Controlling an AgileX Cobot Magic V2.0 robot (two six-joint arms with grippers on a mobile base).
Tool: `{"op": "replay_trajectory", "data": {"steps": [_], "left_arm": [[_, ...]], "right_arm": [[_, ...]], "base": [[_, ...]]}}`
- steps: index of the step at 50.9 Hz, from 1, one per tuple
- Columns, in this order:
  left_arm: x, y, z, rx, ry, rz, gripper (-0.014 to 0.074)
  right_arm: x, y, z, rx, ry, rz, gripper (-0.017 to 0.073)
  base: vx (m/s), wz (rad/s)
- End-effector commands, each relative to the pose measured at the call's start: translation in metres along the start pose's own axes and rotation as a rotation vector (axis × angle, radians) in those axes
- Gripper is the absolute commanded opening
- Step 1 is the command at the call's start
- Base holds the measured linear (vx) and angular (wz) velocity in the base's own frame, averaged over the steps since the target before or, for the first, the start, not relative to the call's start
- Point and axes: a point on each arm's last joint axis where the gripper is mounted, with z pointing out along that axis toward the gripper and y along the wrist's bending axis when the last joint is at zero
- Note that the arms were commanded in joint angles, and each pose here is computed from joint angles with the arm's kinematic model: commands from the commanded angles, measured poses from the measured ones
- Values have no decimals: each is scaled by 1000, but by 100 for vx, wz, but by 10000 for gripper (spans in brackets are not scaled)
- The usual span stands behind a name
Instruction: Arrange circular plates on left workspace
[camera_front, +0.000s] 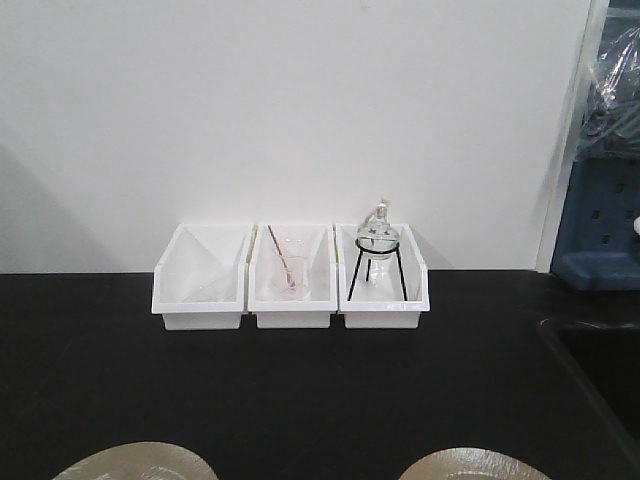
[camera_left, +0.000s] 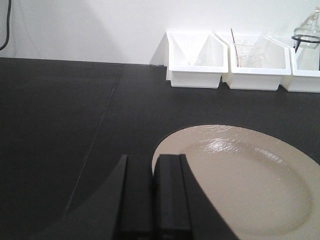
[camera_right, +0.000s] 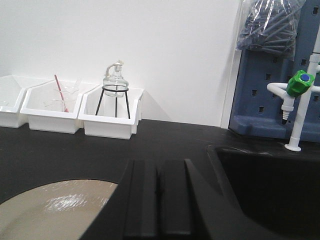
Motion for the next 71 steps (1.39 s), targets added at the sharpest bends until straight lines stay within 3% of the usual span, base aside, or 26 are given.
{"op": "replay_trajectory", "data": {"steps": [1,26,30,35,37,39,42,44,47,50,56,63,71], "left_arm": [[-2,0,0,-2,-79,-8,0],[-2,0,0,-2,-83,-8,0],[-6,1,0,-5,-127,-8,0],[-22,2,-4,-15,-288,-11,0],[-29,2,-6,-17,-356,-38,0],[-38,3,-10,-10,-420,-128,0],[-53,4,-15,20,-463,-306,0],[-60,4,-17,36,-453,-373,0],[-69,2,-18,52,-408,-398,0],[-85,-2,-19,63,-321,-359,0],[-108,-7,-11,83,-147,-307,0],[-142,-16,18,139,48,-335,0],[-166,-37,63,279,240,-319,0]], "right_arm": [[-1,0,-1,6,-68,-5,-4],[-1,0,-1,6,-68,-5,-4],[-2,0,-1,8,-86,-5,-4],[-13,-1,-2,16,-189,-9,-4],[-18,-1,-4,21,-253,9,-4],[-25,-3,-5,23,-317,80,-4],[-35,-6,-7,16,-353,256,-4],[-43,-8,-8,9,-348,358,-4],[-55,-9,-7,-6,-287,489,-4],[-64,-8,-3,-20,-156,561,-4],[-87,-7,12,-35,82,554,-4],[-104,-4,49,-43,360,577,-4],[-116,6,103,-162,622,495,-4]], "base": [[-6,3],[-2,0],[0,0],[0,0],[0,0],[0,0],[0,0],[0,0],[0,0],[0,-1],[0,0],[0,0],[0,0]]}}
